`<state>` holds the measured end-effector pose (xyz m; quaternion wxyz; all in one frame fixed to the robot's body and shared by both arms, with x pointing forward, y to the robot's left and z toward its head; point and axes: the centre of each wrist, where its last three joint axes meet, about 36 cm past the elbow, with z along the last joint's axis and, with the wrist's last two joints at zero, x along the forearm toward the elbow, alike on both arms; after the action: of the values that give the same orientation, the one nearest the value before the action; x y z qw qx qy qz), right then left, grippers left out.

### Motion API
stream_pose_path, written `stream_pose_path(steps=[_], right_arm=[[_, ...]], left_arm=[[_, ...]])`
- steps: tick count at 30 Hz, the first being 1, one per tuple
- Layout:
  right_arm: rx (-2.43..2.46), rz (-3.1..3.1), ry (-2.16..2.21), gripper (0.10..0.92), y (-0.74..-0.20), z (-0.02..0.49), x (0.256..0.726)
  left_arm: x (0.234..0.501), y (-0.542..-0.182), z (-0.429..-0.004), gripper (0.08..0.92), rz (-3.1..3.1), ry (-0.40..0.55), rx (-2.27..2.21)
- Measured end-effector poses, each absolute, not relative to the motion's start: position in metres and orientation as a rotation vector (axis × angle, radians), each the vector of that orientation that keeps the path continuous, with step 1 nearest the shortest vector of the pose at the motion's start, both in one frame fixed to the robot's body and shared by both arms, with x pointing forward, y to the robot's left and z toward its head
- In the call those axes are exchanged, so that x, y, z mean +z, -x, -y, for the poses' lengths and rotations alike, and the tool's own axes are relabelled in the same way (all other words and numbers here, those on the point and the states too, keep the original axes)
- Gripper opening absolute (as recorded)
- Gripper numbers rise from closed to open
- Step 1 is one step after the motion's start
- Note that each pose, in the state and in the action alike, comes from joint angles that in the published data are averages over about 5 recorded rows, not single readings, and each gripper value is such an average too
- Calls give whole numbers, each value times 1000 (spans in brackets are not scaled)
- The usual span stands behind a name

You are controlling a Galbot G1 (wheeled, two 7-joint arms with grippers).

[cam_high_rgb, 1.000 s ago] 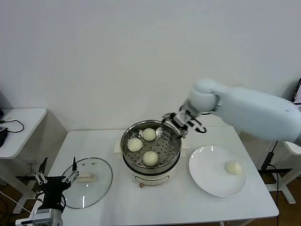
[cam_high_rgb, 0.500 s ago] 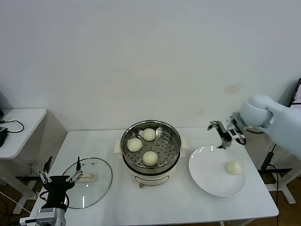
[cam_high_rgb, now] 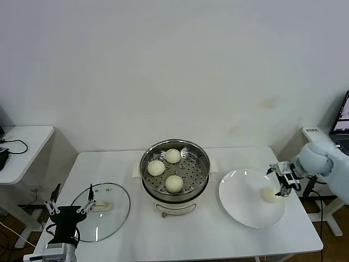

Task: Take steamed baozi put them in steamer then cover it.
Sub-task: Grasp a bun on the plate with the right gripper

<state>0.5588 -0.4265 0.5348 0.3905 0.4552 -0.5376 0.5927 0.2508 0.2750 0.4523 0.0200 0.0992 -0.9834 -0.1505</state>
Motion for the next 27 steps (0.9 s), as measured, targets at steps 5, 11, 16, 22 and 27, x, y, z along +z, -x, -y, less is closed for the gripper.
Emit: stream_pose_path(steps=[5,11,16,22,27], right_arm=[[1476,1356,-1133,823,-559,438,516],[1446,1353,-1114,823,-564,444,494],[1433,1365,-1104,823,-571,444,480],[1426,1372,-1097,823,-580,439,467],[1417,1363,-1095,821,-583,436,457]], left_arm=[[452,-249,-276,823,3044,-314,-472],[452,-248,-278,823,3040,-320,-479],[452,-248,-278,823,3039,-322,-477],[452,-248,-278,823,3038,-324,-478],[452,-248,-278,823,3037,-325,-479]])
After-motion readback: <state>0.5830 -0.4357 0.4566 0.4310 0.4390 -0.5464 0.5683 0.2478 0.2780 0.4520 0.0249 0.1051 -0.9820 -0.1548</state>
